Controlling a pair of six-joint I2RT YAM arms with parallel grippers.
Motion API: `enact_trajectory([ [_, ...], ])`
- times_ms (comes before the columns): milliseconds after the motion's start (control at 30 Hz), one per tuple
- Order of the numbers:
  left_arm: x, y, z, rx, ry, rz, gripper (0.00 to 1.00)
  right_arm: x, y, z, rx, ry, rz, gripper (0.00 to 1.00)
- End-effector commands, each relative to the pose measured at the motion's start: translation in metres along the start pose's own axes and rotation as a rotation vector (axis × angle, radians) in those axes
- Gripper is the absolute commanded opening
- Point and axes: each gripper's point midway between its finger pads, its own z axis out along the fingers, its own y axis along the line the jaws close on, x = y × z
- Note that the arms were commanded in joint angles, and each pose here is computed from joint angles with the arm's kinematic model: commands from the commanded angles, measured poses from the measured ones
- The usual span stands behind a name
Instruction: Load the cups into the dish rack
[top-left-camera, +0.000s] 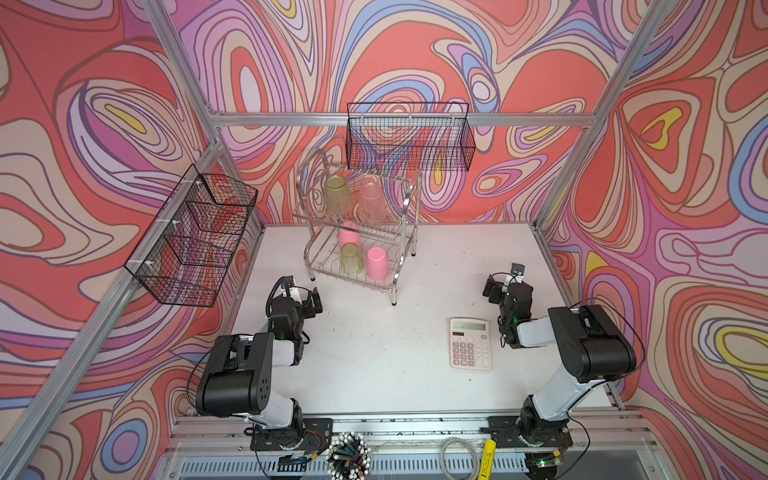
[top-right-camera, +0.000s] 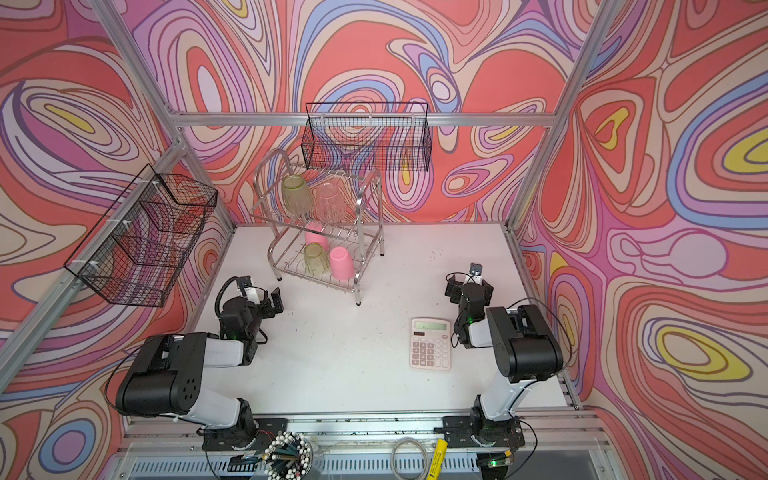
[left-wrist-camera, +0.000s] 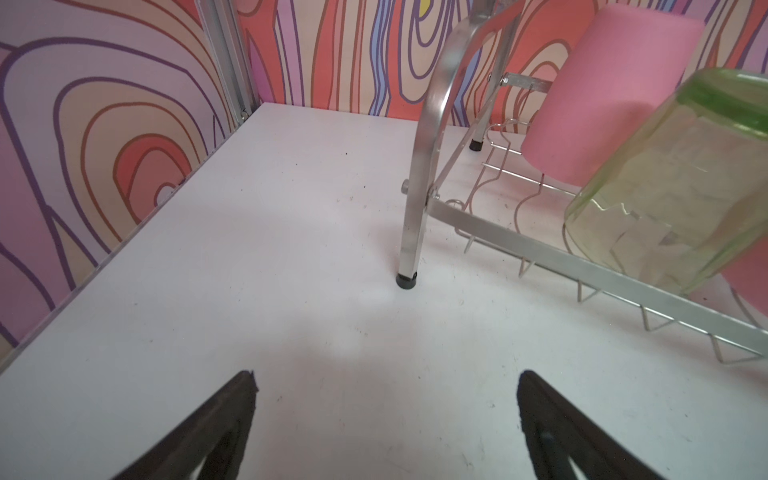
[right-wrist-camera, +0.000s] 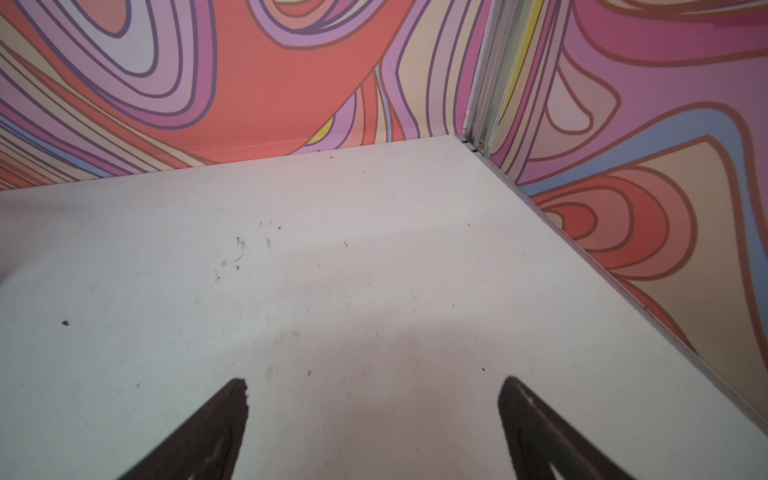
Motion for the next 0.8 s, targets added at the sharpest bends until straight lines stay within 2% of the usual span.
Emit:
enact_trajectory([
  [0, 0.0057, -0.0081, 0.0092, -0.028, 0.061, 0.085, 1.00, -0.0004, 0.0006, 0.0008, -0.011, -0.009, -0.002, 0.98],
  [767, 0.0043, -0.0105, 0.0072, -0.025, 0.040, 0.090, 1.00, -0.0029, 0.0009, 0.0003, -0.012, -0.019, -0.005, 0.98],
])
